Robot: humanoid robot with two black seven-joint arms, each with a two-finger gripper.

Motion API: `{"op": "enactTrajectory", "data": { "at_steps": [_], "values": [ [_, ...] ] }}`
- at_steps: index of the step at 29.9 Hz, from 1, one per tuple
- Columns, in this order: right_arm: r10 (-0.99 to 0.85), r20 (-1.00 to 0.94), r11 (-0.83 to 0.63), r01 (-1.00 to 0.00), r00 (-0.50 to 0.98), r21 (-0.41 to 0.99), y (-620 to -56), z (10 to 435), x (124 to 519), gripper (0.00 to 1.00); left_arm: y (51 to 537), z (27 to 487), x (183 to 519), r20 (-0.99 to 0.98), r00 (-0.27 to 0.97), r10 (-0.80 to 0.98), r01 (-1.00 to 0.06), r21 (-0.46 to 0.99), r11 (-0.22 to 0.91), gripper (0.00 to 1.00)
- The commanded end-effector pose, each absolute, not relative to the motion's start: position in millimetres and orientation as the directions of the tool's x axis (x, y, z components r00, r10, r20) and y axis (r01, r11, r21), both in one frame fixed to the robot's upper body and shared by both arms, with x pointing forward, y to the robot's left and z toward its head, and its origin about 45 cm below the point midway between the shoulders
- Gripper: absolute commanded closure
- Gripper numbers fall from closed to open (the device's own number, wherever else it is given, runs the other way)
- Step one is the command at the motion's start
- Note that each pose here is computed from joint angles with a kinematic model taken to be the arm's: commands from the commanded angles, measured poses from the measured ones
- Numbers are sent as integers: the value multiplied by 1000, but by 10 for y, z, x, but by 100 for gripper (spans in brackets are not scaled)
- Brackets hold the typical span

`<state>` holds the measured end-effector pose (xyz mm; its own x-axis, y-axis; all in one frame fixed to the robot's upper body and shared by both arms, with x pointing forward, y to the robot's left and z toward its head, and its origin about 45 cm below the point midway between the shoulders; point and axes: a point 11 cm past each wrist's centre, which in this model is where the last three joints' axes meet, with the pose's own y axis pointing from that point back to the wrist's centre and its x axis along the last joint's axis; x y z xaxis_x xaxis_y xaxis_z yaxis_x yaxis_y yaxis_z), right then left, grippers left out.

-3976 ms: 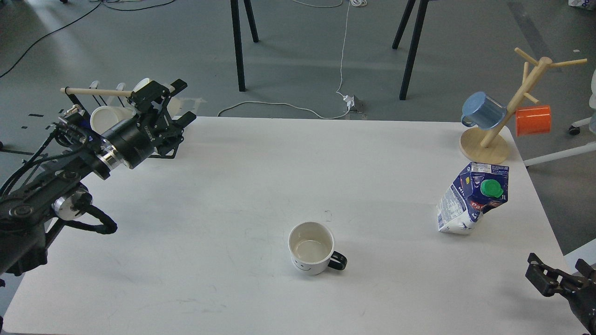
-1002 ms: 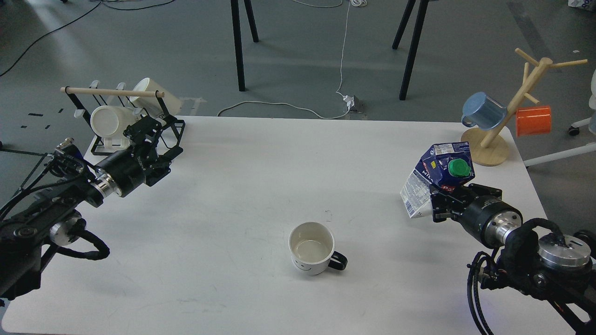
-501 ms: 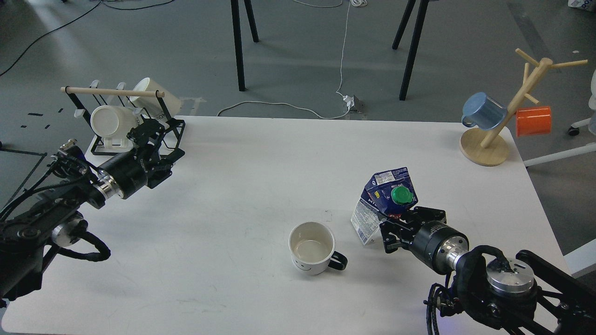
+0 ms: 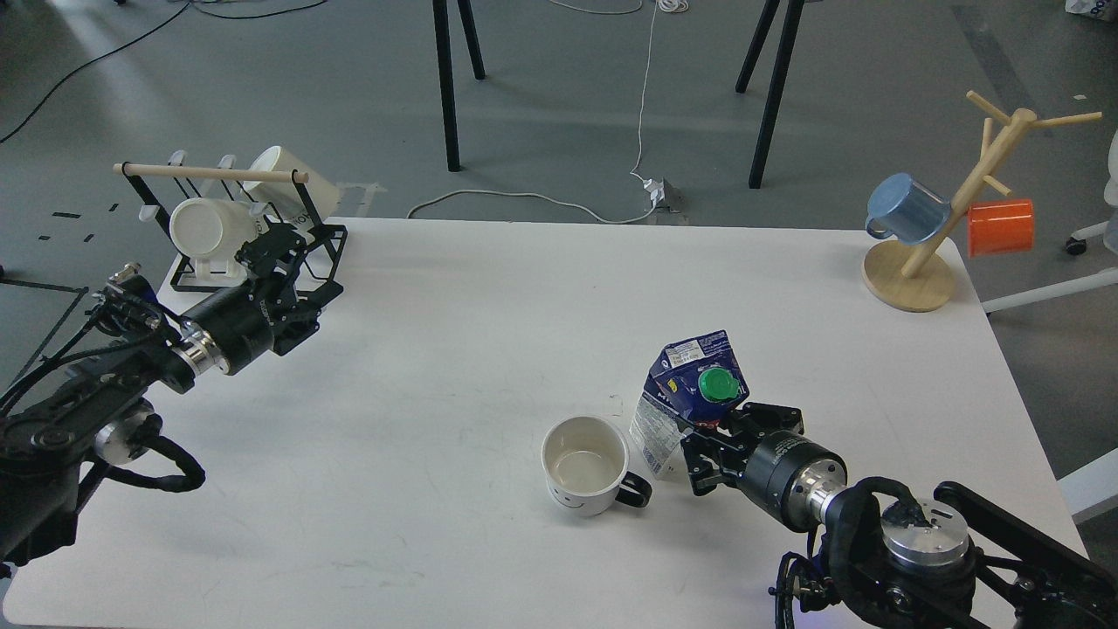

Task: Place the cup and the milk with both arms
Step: 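Carry the milk carton with the right gripper beside the white mug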

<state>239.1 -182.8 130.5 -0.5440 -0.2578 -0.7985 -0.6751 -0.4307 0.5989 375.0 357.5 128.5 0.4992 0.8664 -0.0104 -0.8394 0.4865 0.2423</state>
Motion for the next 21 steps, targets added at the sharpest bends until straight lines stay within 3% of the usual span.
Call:
{"op": "enactTrajectory", "data": {
  "at_steps": [1, 6, 10, 14, 20, 21],
  "values": [
    [-253, -800, -439, -673, -544, 596, -1789, 1304, 2383, 69, 3595, 1249, 3716, -13, 496, 868, -839, 252, 483, 8],
    [-251, -801, -440, -673, -544, 595, -1784, 1305, 2382, 68, 3644, 1253, 3713, -7, 488, 873, -843, 256, 474, 7],
    [-253, -800, -439, -673, -544, 596, -1789, 1304, 2383, 59, 3644, 1253, 3713, -7, 488, 873, -843, 256, 474, 7],
    [-254, -801, -439, -674, -542, 594, -1785, 1305, 2383, 44, 3634, 1245, 3712, -8, 489, 872, -842, 257, 475, 7],
    [-256, -797, -435, -671, -547, 601, -1801, 1285, 2362, 6, 3626, 1243, 3713, -9, 490, 872, -841, 256, 476, 7],
    [-255, -797, -436, -671, -548, 600, -1802, 1282, 2358, 4, 3626, 1243, 3713, -9, 490, 872, -841, 256, 476, 7]
  ]
}}
